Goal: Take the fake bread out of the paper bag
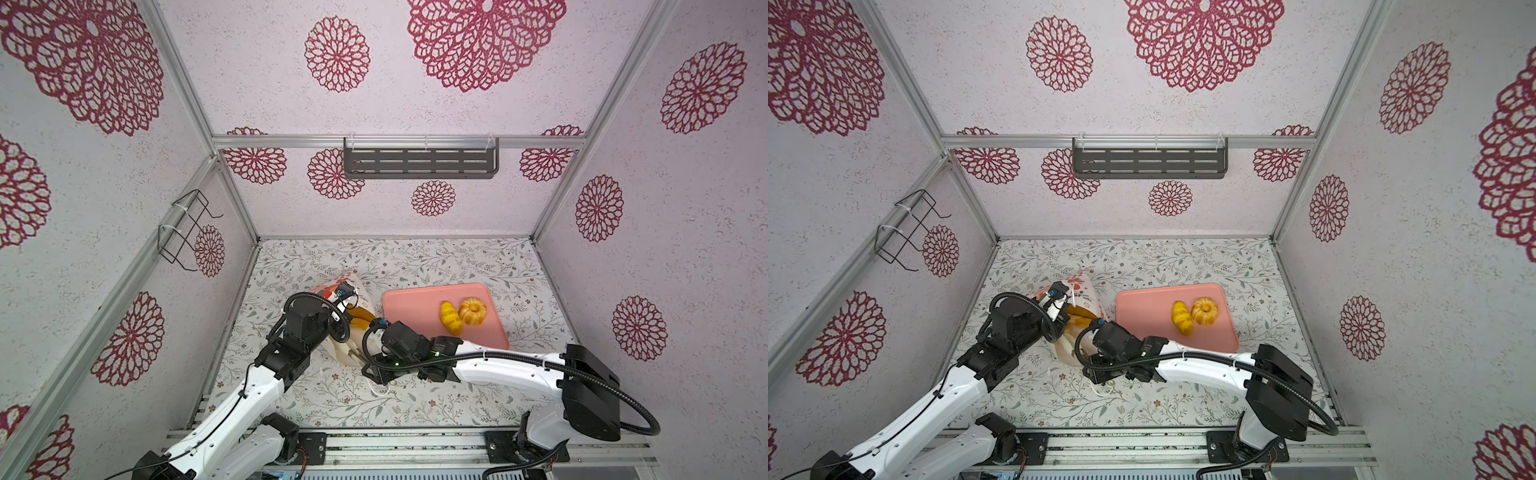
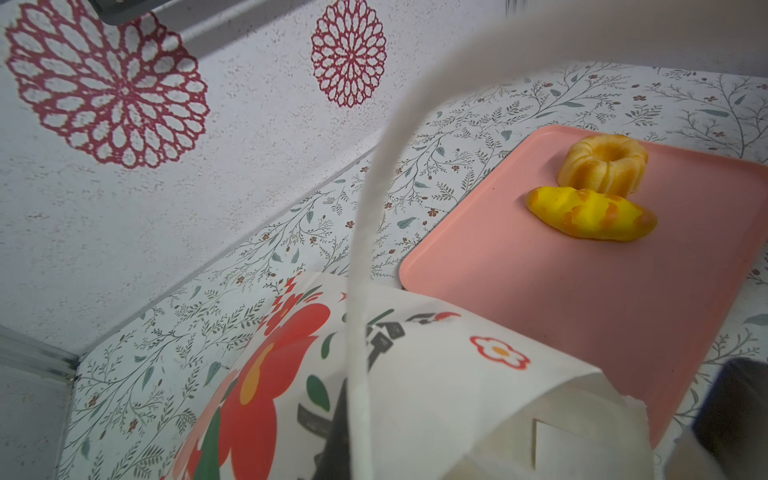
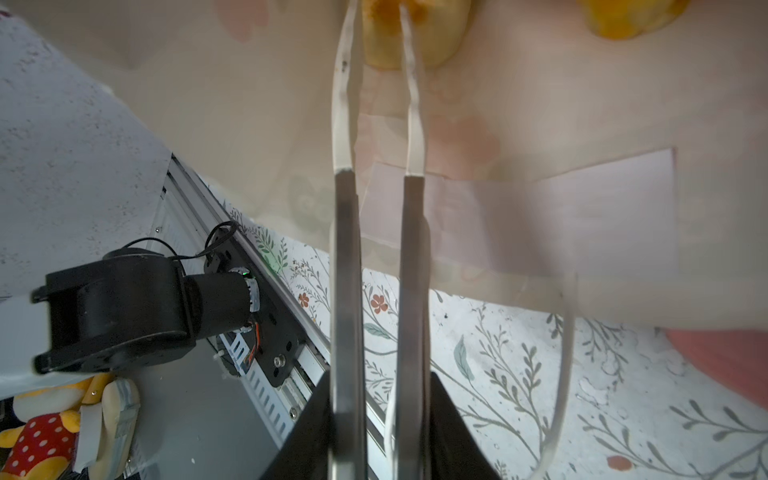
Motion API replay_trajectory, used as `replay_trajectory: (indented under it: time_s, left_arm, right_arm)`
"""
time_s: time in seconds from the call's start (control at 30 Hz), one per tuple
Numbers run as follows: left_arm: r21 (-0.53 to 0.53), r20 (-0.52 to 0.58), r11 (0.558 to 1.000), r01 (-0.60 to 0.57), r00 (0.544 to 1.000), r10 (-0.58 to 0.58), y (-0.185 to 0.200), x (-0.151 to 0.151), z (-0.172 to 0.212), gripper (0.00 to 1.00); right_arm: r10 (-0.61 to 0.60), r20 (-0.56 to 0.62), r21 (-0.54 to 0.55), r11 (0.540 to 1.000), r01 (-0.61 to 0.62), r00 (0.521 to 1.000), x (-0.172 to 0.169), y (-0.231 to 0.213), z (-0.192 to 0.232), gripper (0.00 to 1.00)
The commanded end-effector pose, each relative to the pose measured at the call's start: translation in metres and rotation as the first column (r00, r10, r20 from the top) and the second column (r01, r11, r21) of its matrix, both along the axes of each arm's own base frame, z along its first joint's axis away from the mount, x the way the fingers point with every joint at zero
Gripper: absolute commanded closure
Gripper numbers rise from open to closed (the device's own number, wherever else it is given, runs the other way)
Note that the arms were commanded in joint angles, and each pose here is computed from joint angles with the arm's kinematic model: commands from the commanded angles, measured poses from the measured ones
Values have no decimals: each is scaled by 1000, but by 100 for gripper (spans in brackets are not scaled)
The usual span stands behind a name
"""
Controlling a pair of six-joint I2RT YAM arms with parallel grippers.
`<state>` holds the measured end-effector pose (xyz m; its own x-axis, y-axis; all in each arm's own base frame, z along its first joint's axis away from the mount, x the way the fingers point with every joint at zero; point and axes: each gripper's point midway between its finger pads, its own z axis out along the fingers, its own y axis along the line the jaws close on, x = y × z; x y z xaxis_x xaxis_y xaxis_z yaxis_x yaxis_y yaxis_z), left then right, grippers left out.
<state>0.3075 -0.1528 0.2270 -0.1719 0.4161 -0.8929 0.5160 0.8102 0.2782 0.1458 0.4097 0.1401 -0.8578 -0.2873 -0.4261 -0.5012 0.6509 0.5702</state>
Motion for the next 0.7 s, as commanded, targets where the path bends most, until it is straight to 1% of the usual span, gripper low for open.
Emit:
replay_trajectory:
  time_s: [0.0,0.2,0.3,0.67]
  left_arm:
    - [-30,7,1000,-7,1000,7,0,-3,2,100]
    - [-44,15,999,-5,1000,6,-1,-3,3,100]
    - [-47,17,999,-2,1000,3,-2,-3,3,100]
    - [-57,24,998,4,1000,-3,-5,-3,4,100]
  right_arm:
    - [-3,-6,36,999,4,1000,8,8,15,63]
    - [-35,-22,17,999,36,999,20,7,7,61]
    - [-57,-19,-12,998,57,998,26,4,2,60]
    - [-44,-18,-22,999,44,999,35,16,0,57]
